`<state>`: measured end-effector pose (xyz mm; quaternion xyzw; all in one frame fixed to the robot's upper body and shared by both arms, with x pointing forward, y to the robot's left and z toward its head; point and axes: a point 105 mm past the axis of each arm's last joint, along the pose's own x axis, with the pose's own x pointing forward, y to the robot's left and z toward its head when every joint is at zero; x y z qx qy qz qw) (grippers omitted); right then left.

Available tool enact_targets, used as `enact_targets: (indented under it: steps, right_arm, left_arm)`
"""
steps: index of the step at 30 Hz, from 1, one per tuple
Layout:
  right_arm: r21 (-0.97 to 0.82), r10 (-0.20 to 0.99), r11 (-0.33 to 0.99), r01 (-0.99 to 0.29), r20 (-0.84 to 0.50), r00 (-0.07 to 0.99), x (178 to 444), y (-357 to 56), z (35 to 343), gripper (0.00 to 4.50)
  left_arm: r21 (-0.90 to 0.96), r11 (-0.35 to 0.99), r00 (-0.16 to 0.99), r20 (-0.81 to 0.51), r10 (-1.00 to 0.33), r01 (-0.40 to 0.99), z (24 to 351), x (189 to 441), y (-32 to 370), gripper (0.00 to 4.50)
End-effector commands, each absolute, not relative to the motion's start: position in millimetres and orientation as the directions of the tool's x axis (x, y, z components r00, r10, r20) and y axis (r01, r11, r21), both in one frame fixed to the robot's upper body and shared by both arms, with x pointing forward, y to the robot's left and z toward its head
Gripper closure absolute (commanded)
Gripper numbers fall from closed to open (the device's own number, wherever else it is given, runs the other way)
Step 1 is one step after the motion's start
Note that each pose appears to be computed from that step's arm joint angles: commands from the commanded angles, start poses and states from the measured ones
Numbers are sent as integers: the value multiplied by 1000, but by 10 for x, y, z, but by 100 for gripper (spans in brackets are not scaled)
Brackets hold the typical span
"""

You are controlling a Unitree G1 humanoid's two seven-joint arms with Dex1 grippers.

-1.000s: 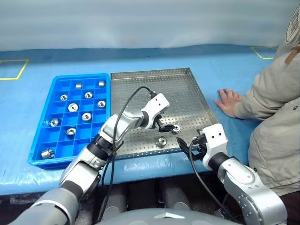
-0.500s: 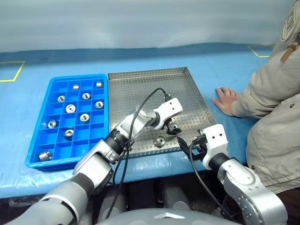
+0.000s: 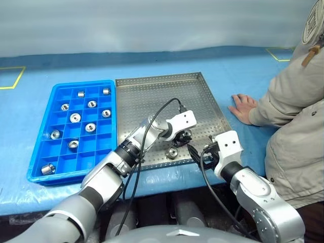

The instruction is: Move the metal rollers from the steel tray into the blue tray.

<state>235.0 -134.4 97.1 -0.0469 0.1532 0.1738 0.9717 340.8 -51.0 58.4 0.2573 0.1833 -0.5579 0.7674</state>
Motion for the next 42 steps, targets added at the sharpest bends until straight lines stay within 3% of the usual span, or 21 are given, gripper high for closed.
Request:
enact_targets:
  steps: [1,9,17,26,36,42]
  right_arm:
    - [-62,334,930,-361,-264,905,2393,-1332,1088,0]
    - [-68,398,902,-426,-251,882,2479,-1226,1137,0]
    - [-69,587,786,-614,-227,777,2666,-796,1218,0]
    - [-60,708,676,-735,-227,669,2694,-489,1226,0]
    - [-46,712,671,-740,-236,661,2663,-494,1181,0]
    - [-40,699,687,-726,-237,675,2650,-527,1167,0]
  left_arm:
    - [199,343,396,-512,-762,918,662,3545,-418,280]
    - [209,695,723,-286,-629,688,1246,3883,144,280]
    - [141,898,908,-91,-408,418,1663,3542,867,280]
    - [181,978,986,-149,-75,102,1490,3131,1473,280]
    - [136,989,938,-348,-12,63,982,2904,1639,280]
    - [79,993,910,-411,-47,87,843,2834,1553,280]
